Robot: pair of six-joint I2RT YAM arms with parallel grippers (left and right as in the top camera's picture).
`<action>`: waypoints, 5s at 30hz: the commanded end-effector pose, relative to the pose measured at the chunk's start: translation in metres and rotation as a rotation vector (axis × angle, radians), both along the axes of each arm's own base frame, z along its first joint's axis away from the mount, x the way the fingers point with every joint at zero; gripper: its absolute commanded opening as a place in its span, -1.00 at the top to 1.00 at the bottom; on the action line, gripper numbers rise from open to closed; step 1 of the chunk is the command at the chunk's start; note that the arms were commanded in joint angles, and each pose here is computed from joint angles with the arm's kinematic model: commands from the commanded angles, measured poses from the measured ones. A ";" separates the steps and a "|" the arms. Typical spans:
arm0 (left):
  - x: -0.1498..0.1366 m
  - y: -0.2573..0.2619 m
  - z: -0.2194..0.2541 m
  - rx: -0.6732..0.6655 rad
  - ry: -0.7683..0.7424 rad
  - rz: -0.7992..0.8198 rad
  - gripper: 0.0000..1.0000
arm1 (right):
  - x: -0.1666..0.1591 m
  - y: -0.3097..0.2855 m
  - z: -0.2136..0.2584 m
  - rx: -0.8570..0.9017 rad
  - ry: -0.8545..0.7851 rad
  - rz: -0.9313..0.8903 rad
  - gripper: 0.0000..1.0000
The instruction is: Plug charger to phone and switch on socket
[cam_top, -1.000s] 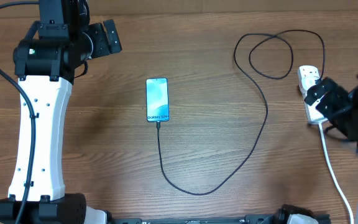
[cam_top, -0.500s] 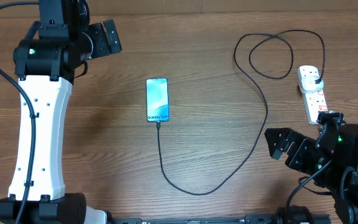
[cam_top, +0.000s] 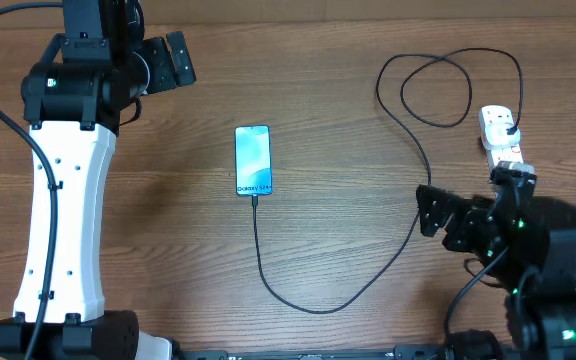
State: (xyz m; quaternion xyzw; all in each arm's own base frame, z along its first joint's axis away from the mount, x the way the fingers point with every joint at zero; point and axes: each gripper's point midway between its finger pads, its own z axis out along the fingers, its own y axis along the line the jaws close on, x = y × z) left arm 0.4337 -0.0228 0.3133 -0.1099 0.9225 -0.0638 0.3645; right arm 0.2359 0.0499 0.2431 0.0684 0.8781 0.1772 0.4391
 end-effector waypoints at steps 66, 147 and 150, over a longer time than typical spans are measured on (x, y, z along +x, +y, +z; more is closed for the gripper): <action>0.001 0.002 -0.002 0.000 0.006 0.017 -1.00 | 0.007 -0.010 -0.071 -0.271 -0.647 0.031 -1.00; -0.188 0.026 -0.157 0.197 -0.738 -0.035 -0.99 | 0.007 -0.010 -0.071 -0.271 -0.647 0.031 -1.00; -0.188 0.026 -0.157 0.239 -0.737 -0.055 -0.99 | 0.007 -0.010 -0.071 -0.271 -0.647 0.031 -1.00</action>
